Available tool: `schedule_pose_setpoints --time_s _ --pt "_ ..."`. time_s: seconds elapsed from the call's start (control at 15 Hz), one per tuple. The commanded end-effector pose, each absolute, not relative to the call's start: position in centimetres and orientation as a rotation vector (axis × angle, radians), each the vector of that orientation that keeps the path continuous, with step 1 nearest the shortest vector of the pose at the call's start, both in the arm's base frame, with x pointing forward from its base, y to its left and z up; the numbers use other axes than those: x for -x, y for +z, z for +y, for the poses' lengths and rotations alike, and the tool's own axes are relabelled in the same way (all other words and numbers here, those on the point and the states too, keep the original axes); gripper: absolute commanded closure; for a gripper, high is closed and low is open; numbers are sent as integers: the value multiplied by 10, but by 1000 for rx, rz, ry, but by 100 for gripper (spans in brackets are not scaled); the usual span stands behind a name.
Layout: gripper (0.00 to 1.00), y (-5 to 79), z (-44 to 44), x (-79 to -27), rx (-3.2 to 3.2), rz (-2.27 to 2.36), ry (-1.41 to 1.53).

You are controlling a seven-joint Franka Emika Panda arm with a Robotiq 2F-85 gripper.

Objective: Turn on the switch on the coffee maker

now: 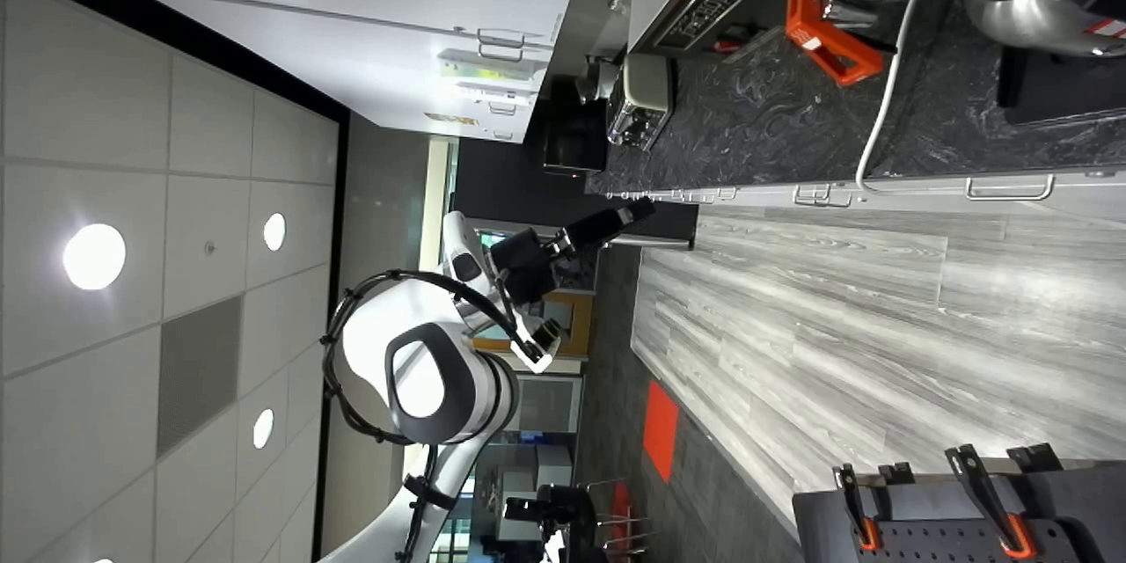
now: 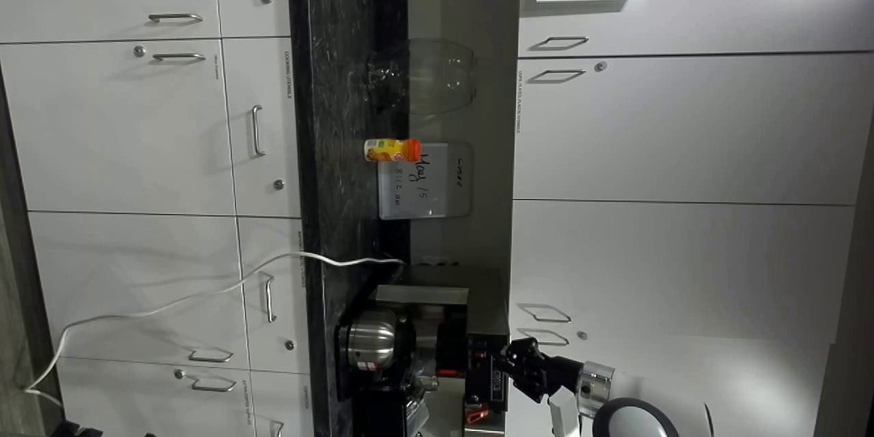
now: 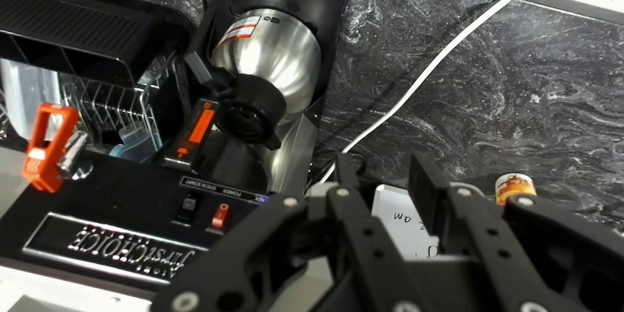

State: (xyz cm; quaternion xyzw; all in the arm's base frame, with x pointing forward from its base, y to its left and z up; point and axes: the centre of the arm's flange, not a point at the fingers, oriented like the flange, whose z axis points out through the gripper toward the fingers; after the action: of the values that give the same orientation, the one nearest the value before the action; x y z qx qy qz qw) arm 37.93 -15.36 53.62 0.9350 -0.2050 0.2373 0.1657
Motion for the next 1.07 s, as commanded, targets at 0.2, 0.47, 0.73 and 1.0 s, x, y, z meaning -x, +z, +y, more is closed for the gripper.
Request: schedule_pose_setpoints --time_s 0.2,0.47,0.73,1.0 --pt "100 529 -190 -382 -2664 -621 759" --pt "100 522 -221 -381 -2679 -679 740" --pt "99 519 -210 -375 -2676 -685 720" --pt "100 521 -216 -384 -2641 -739 732"
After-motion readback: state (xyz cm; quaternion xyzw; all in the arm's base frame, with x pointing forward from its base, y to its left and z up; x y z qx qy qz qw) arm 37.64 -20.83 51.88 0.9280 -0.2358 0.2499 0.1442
